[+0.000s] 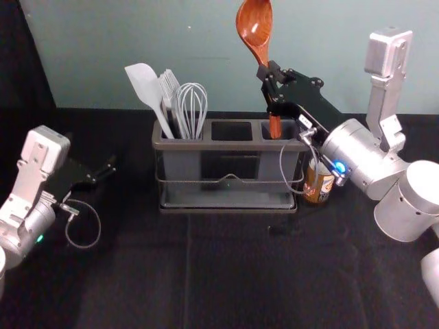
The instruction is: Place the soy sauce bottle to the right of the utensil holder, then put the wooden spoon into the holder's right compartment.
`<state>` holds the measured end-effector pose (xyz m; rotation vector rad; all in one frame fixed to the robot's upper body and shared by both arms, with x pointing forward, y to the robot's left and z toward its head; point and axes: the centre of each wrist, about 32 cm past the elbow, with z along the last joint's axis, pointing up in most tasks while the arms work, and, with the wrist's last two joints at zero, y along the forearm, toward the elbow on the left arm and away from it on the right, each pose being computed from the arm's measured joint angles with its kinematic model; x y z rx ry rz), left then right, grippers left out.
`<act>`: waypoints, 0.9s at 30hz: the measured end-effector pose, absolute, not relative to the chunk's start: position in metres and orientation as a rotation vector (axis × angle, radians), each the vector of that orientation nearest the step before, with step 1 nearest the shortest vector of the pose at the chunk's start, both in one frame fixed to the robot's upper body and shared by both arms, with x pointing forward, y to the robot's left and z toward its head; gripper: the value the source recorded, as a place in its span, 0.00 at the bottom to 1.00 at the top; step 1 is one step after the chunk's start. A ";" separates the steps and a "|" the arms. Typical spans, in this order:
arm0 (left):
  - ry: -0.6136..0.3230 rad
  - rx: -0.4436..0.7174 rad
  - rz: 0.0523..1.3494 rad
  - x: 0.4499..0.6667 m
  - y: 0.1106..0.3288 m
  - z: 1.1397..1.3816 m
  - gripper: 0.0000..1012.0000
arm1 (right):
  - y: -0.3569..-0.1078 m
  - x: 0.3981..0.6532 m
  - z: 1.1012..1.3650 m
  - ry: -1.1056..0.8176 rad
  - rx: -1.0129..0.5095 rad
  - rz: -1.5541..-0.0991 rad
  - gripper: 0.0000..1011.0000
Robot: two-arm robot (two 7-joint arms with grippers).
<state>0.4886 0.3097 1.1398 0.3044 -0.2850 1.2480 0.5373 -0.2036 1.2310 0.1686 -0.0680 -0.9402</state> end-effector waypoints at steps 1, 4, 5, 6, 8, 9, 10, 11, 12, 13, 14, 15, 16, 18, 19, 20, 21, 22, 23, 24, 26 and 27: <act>-0.285 0.304 1.248 0.489 0.310 1.140 0.99 | -0.204 0.537 1.231 -0.068 0.168 -0.941 0.13; -0.285 0.304 1.248 0.489 0.310 1.140 0.99 | -0.205 0.537 1.230 -0.068 0.168 -0.943 0.13; -0.285 0.304 1.248 0.489 0.310 1.140 0.99 | -0.205 0.537 1.230 -0.068 0.167 -0.945 0.13; -0.285 0.305 1.248 0.489 0.310 1.140 0.99 | -0.205 0.537 1.229 -0.068 0.167 -0.946 0.13; -0.285 0.304 1.248 0.489 0.310 1.140 0.99 | -0.206 0.537 1.228 -0.068 0.165 -0.947 0.13; -0.285 0.305 1.248 0.489 0.310 1.140 0.99 | -0.206 0.537 1.228 -0.066 0.163 -0.949 0.13; -0.285 0.305 1.248 0.489 0.310 1.140 0.99 | -0.206 0.537 1.227 -0.066 0.162 -0.950 0.13; -0.285 0.304 1.248 0.489 0.310 1.140 0.99 | -0.207 0.537 1.227 -0.065 0.161 -0.951 0.13; -0.285 0.305 1.248 0.489 0.310 1.140 0.99 | -0.207 0.536 1.226 -0.064 0.160 -0.952 0.13; -0.285 0.305 1.248 0.489 0.310 1.140 0.99 | -0.207 0.536 1.225 -0.064 0.160 -0.953 0.13; -0.285 0.305 1.248 0.489 0.310 1.140 0.99 | -0.207 0.536 1.225 -0.064 0.159 -0.953 0.13; -0.285 0.304 1.248 0.489 0.310 1.140 0.99 | -0.208 0.536 1.224 -0.062 0.158 -0.955 0.13; -0.285 0.304 1.248 0.489 0.310 1.140 0.99 | -0.208 0.536 1.224 -0.062 0.157 -0.956 0.13; -0.285 0.305 1.248 0.489 0.310 1.140 0.99 | -0.209 0.537 1.223 -0.061 0.156 -0.957 0.13; -0.285 0.304 1.248 0.489 0.310 1.140 0.99 | -0.209 0.537 1.223 -0.060 0.156 -0.958 0.13; -0.285 0.304 1.248 0.489 0.310 1.140 0.99 | -0.209 0.537 1.222 -0.059 0.155 -0.958 0.13; -0.285 0.304 1.248 0.489 0.310 1.140 0.99 | -0.209 0.537 1.222 -0.059 0.155 -0.958 0.13; -0.285 0.304 1.248 0.489 0.310 1.140 0.99 | -0.209 0.537 1.222 -0.058 0.154 -0.958 0.13; -0.285 0.304 1.248 0.489 0.310 1.140 0.99 | -0.209 0.537 1.221 -0.058 0.153 -0.958 0.13; -0.285 0.304 1.248 0.489 0.310 1.140 0.99 | -0.210 0.537 1.221 -0.057 0.153 -0.959 0.13; -0.285 0.304 1.248 0.489 0.310 1.140 0.99 | -0.210 0.536 1.220 -0.054 0.151 -0.960 0.13; -0.285 0.304 1.248 0.489 0.310 1.140 0.99 | -0.210 0.536 1.220 -0.054 0.150 -0.960 0.13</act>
